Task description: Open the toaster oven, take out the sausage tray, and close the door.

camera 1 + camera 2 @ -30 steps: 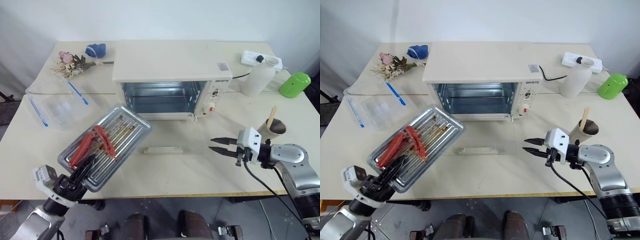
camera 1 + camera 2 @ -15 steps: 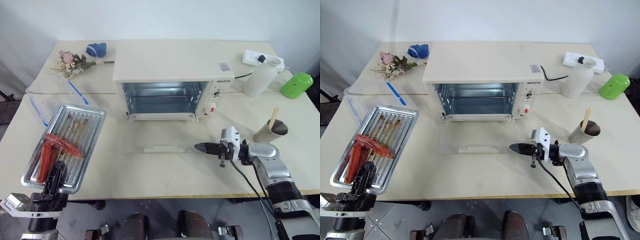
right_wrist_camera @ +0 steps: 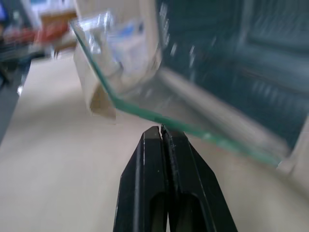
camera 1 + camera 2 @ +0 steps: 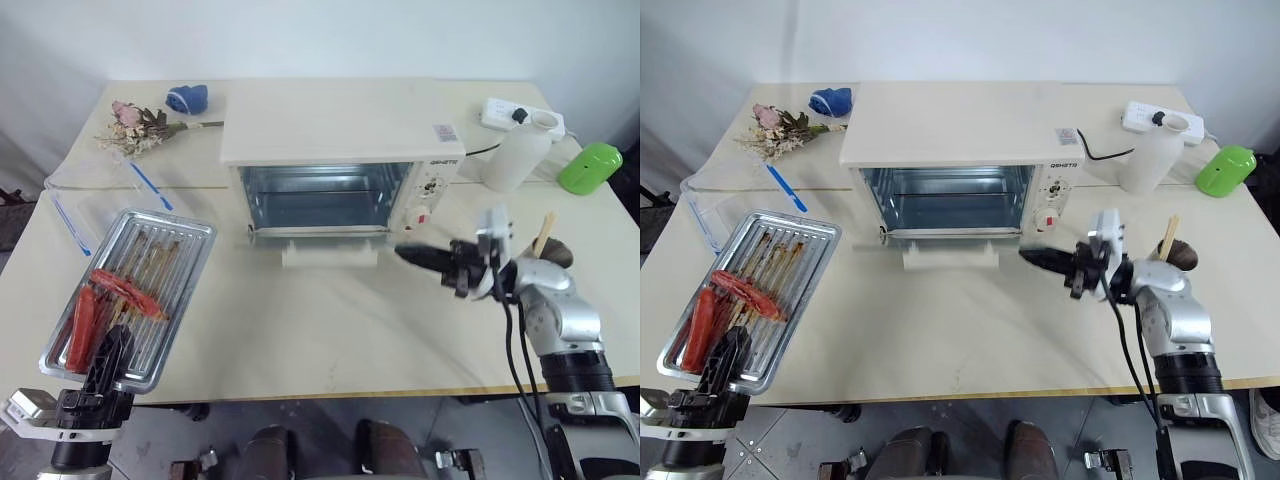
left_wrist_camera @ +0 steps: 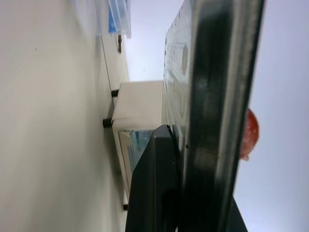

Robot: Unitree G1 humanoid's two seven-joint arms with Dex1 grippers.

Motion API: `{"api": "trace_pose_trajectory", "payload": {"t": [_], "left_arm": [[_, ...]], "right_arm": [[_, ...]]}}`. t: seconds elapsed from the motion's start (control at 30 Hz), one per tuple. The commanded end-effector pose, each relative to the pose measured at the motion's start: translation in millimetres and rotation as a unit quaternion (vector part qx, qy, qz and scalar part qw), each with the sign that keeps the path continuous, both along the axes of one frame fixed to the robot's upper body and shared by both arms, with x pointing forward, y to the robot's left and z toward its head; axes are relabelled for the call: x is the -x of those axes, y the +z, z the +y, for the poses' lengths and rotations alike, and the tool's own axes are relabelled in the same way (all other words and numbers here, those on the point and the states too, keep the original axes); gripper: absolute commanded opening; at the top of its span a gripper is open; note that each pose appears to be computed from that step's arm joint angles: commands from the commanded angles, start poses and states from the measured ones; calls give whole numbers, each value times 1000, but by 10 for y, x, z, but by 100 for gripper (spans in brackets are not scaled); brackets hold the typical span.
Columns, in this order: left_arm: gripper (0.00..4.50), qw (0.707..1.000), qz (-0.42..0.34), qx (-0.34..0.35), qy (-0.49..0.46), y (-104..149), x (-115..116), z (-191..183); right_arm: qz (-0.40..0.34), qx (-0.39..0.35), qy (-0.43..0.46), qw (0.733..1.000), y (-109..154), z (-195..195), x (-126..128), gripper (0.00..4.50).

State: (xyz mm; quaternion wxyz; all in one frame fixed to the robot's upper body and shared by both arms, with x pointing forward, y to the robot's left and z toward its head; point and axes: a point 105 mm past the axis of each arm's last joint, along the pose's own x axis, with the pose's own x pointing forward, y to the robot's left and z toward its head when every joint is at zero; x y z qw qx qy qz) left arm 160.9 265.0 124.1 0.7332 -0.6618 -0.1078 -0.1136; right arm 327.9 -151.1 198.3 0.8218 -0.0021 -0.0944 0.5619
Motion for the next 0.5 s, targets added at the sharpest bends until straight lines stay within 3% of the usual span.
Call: {"api": "trace_pose_trajectory", "payload": {"t": [0.03,0.23,0.27,0.33,0.5], "left_arm": [[0,1000,-12,-6,-7,38,119,40],[0,999,-7,-9,-41,0,142,13],[0,999,-4,-9,-49,-7,137,2],[0,997,5,-14,-77,-27,134,-48],[0,983,37,-37,-175,-70,50,-202]], "right_arm": [[-60,-47,-14,997,478,20,10,7],[-45,-21,0,999,439,26,132,7],[-38,-11,-6,999,401,0,141,24],[-34,3,-12,999,343,-57,188,68],[-45,72,-35,996,84,-279,408,242]]}}
